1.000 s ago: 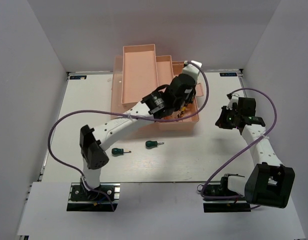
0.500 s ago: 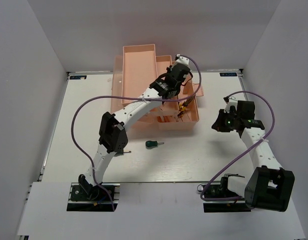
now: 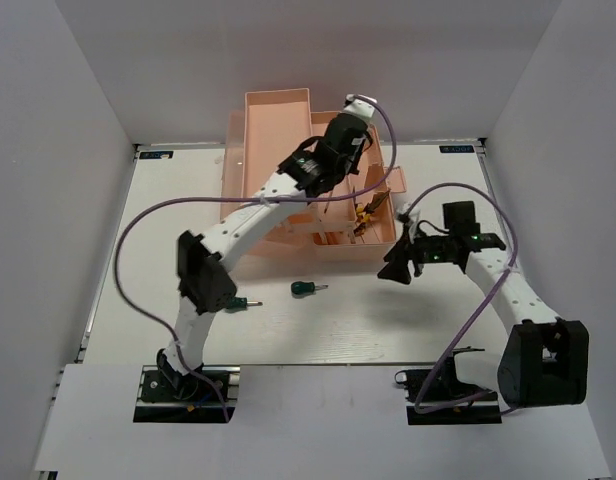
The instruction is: Sort the tools into containers
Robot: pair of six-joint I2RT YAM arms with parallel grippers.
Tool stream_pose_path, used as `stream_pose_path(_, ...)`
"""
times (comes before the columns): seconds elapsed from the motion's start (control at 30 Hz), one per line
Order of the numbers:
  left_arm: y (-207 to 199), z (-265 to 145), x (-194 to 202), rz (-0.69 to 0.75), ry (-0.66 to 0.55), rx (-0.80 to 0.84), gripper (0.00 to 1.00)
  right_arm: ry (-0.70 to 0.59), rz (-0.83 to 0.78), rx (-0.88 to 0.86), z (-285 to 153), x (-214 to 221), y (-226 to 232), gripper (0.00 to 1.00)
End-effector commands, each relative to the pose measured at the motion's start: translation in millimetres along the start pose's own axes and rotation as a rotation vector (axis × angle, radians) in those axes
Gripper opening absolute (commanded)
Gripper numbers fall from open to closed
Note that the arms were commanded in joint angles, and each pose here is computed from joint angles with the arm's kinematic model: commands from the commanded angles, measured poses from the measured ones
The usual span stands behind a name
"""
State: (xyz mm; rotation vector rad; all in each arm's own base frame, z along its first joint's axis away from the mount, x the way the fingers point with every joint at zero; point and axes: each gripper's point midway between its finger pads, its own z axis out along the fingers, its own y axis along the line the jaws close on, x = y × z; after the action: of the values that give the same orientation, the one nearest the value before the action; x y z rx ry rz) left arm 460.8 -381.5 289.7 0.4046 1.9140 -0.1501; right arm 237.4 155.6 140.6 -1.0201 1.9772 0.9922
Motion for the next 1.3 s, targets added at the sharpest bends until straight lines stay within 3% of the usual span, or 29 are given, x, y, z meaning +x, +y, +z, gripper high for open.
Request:
stream_pose_path(0.0, 49, -139, -104, -0.139, -0.23, 0.048, 0.0, -0.056, -0.446, -0.19, 22, -11, 21, 0.64)
stream_pose_path(0.03, 55, -141, -71, -0.124, -0.162, 0.028, 0.0, -0.04, -0.523, -0.251, 36, -11, 35, 0.64)
stream_pose_path(0.13, 91, -198, -25, -0.204, -0.134, -0.008, 0.0, 0.008, -0.693, -0.29, 67, -8, 36, 0.66)
stream_pose_path(0.2, 111, -222, 17, -0.278, -0.063, -0.065, 0.22, 0.051, -0.784, -0.281, 90, -7, 29, 0.69)
stream_pose_path(0.23, 117, -224, 60, -0.277, 0.022, -0.097, 0.45, 0.063, -0.799, -0.279, 96, -7, 29, 0.69)
stream_pose_path(0.27, 129, -249, 67, -0.378, 0.006, -0.106, 0.53, 0.075, -0.819, -0.314, 109, -6, 39, 0.71)
stream_pose_path(0.3, 137, -255, 112, -0.367, 0.103, -0.154, 0.58, 0.095, -0.855, -0.271, 118, -9, 30, 0.71)
stream_pose_path(0.33, 142, -263, 128, -0.399, 0.124, -0.166, 0.63, 0.113, -0.837, -0.266, 125, -5, 28, 0.71)
stream_pose_path(0.5, 158, -288, 220, -0.515, 0.273, -0.264, 0.67, 0.148, -0.918, -0.168, 160, -14, 26, 0.72)
stream_pose_path(0.77, 159, -286, 280, -0.512, 0.384, -0.33, 0.75, 0.219, -0.9, -0.15, 197, -2, 35, 0.73)
stream_pose_path(0.93, 157, -280, 293, -0.538, 0.359, -0.319, 0.76, 0.242, -0.898, -0.181, 212, 8, 49, 0.72)
stream_pose_path(1.07, 151, -275, 302, -0.546, 0.38, -0.309, 0.76, 0.288, -0.853, -0.234, 215, 27, 58, 0.62)
stream_pose_path(1.17, 144, -269, 303, -0.559, 0.383, -0.285, 0.76, 0.314, -0.824, -0.273, 214, 37, 63, 0.35)
stream_pose_path(1.2, 143, -265, 309, -0.546, 0.401, -0.295, 0.76, 0.319, -0.822, -0.277, 211, 36, 65, 0.17)
stream_pose_path(1.27, 141, -262, 314, -0.577, 0.416, -0.311, 0.78, 0.326, -0.805, -0.297, 205, 37, 70, 0.02)
